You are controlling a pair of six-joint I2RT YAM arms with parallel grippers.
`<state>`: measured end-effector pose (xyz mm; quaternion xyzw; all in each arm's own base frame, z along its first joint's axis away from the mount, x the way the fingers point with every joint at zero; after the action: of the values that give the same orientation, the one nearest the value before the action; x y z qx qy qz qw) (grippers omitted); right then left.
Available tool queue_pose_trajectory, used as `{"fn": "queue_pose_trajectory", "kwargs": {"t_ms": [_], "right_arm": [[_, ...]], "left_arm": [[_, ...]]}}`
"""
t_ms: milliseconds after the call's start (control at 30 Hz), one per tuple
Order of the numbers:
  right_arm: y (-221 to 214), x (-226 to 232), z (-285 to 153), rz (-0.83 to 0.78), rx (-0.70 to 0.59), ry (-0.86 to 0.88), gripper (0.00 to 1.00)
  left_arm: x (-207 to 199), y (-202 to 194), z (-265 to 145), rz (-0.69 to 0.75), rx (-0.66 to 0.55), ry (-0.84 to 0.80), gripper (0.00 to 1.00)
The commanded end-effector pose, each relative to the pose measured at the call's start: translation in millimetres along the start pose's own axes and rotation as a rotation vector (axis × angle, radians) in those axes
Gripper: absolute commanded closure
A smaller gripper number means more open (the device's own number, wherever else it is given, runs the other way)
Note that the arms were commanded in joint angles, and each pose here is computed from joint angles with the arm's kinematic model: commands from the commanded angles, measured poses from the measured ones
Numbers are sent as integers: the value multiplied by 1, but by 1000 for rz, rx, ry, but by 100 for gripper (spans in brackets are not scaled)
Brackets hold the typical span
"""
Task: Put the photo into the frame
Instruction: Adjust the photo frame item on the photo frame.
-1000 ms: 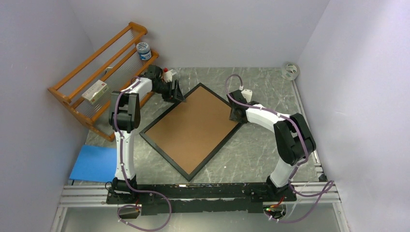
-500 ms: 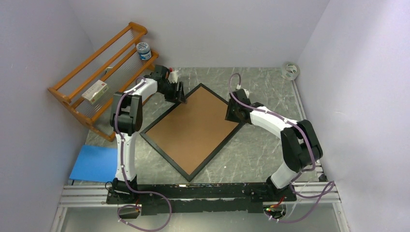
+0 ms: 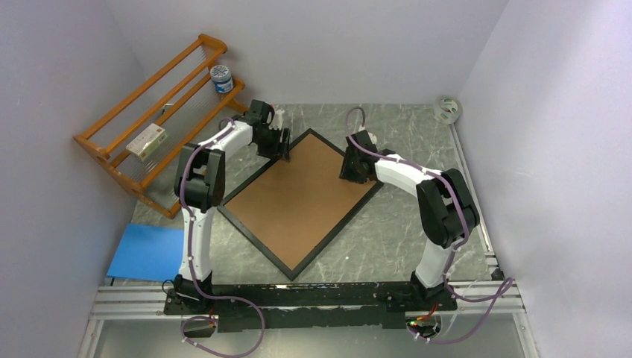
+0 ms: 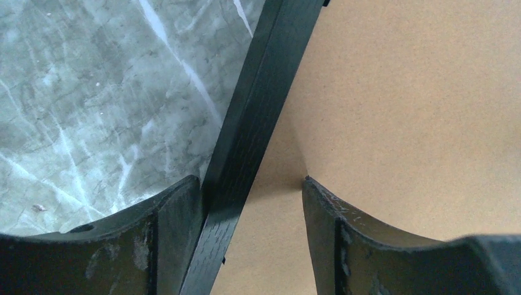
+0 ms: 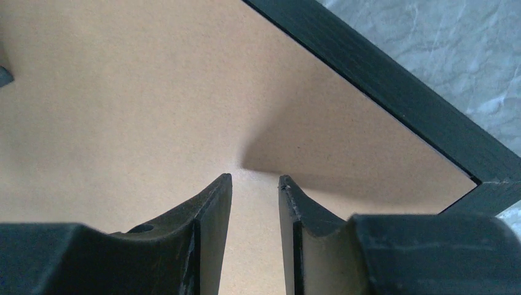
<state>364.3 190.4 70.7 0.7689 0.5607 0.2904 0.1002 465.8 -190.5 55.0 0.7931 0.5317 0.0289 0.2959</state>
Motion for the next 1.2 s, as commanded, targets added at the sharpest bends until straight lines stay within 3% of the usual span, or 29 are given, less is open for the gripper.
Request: {"fn": "queue_pose_trajectory", "kwargs": {"t_ms": [0,167,300,400,567,867,1167], "right_arm": [[41,19,-15,15,-86,55,60],[79,23,-7,-47,-146,82,56],[96,30,9,-146,-142,128,50],[102,34,24,-220,-108,127,40],[99,40,35,-306,-45,186,38],[87,45,40,-366,13,261,51],[86,30,53,-382,15,190,44]], "left_arm": [[1,-48,4,-52,217,76,31],[4,-6,-39,-134,93,129,20],[14,-1,-82,-256,8,182,15],[21,-13,-119,-353,-48,245,12],[28,-76,-154,-578,-40,422,9],[19,-162,-170,-765,-42,477,7],[4,-182,-142,-792,-35,277,7]]}}
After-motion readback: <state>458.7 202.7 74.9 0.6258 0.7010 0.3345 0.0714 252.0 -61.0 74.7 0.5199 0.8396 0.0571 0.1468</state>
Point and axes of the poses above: each gripper's point midway between its finger pads, its own z axis out along the fingers, its own x axis along the line the jaws close on, y = z × x, the point moved 3 cm from there along -z, back along the fingers, and after that the axes turned 5 degrees about z, right-handed, at the moved point
